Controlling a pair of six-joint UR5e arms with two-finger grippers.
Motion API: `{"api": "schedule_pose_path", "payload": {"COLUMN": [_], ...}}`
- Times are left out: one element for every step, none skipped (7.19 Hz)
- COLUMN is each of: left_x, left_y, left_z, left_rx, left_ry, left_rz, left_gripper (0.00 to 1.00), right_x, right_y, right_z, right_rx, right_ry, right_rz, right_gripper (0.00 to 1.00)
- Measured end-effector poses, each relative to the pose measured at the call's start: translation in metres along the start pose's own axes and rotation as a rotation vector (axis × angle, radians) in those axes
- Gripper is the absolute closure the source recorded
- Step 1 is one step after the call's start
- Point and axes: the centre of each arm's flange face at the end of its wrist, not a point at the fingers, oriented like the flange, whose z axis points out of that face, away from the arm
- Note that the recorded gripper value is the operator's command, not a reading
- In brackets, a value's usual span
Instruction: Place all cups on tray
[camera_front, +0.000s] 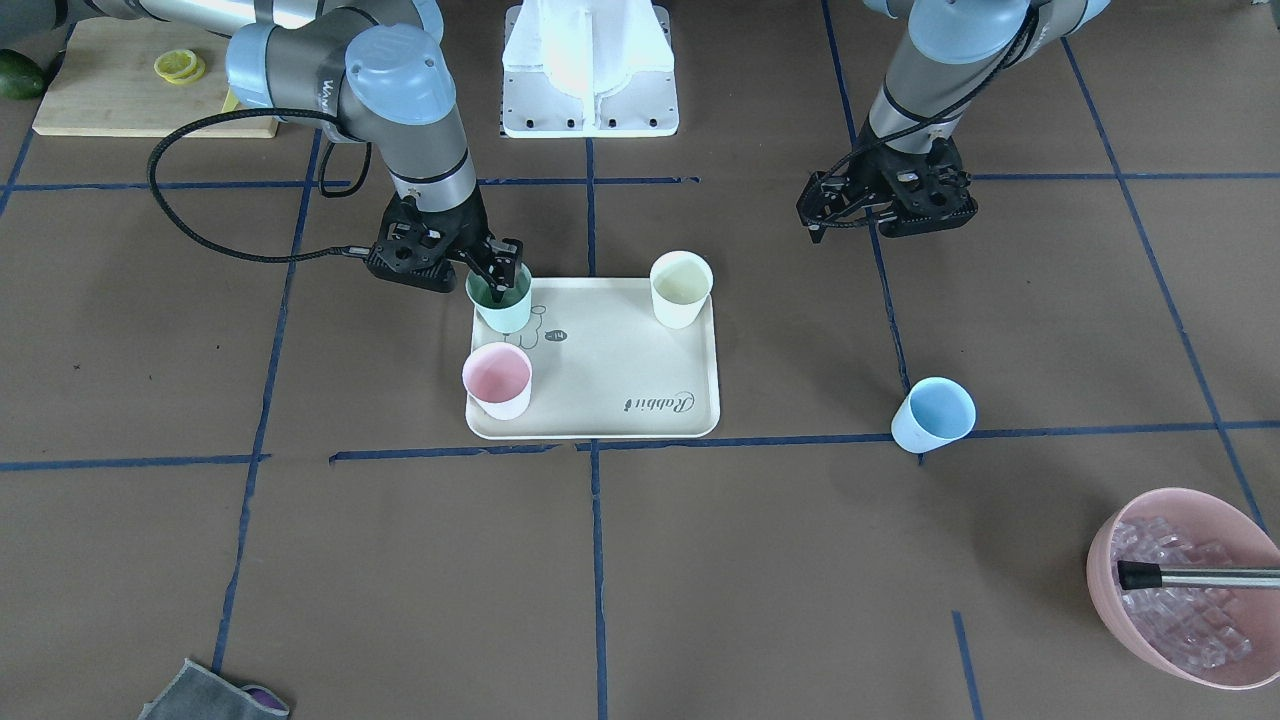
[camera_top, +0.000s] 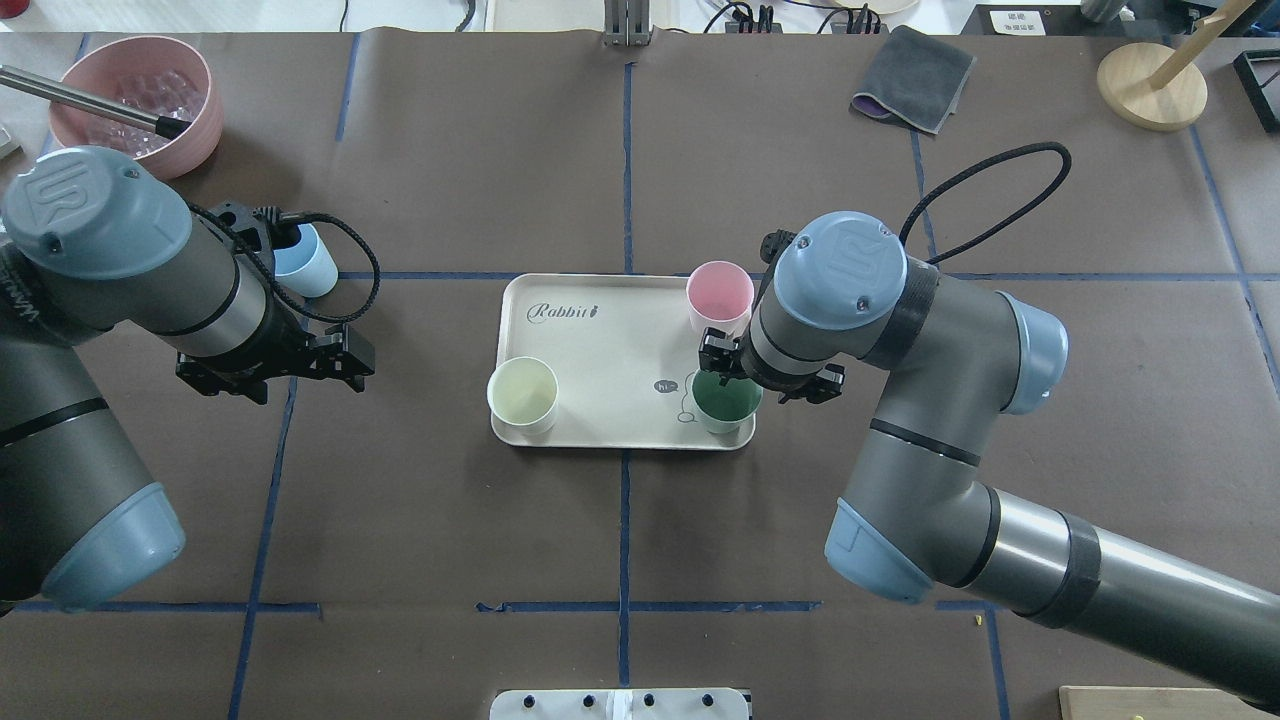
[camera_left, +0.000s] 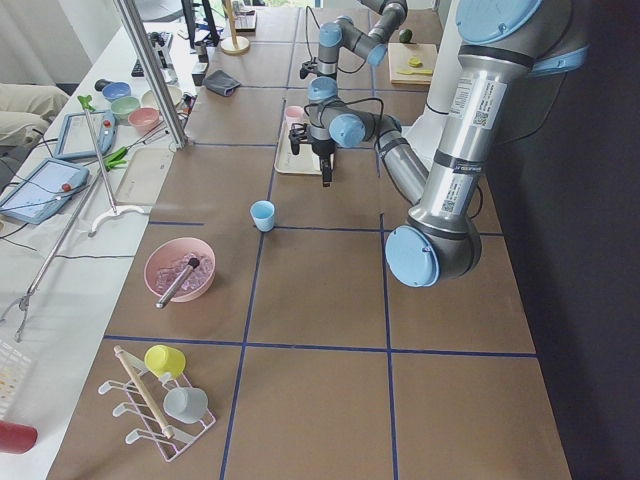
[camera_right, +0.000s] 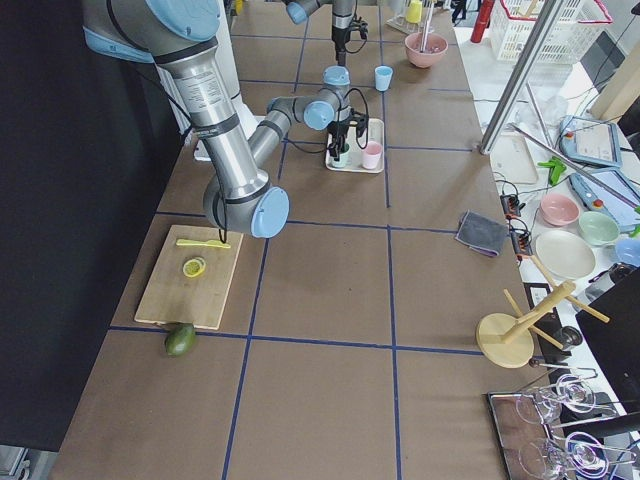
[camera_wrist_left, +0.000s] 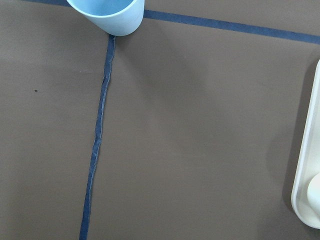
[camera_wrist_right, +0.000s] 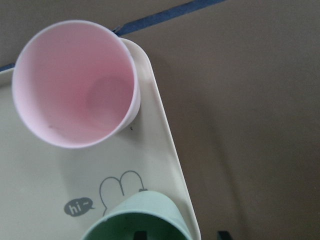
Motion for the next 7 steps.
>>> {"api": "schedule_pose_path", "payload": {"left_x": [0.000,-0.001,-0.004,-0.009,-0.017,-0.030,-0.048], "left_y": [0.000,-0.002,-0.007,-0.014,-0.025,-0.039,-0.055], "left_z": [-0.001,-0.002,-0.004,-0.007,-0.012,-0.017,-0.021], "left_rx": [0.000,0.003,0.008,0.017,0.033,0.041,0.032], "left_ry": [0.001,0.001,-0.001,-0.004,-0.009,-0.016,-0.016], "left_rz": [0.002,0.001,0.002,0.016,0.038,0.058,0.078], "left_gripper": [0.00,0.00,0.00,0.00,0.00,0.00,0.00], "right_x": [0.009,0.025,0.049,0.082,0.123,0.170,0.221], "right_y": [-0.018,-0.038,-0.059,-0.081,-0.108,-0.134,-0.159], "right_z": [-0.017,-0.034,-0.047,-0.058,-0.067,-0.075,-0.083], "right_rx": [-0.025,-0.045,-0.061,-0.077,-0.092,-0.100,-0.103], "right_ry": [-0.019,-0.034,-0.044,-0.048,-0.047,-0.042,-0.037], "right_rz": [-0.017,-0.049,-0.095,-0.144,-0.201,-0.260,-0.321], "right_gripper": [0.00,0.00,0.00,0.00,0.00,0.00,0.00]}}
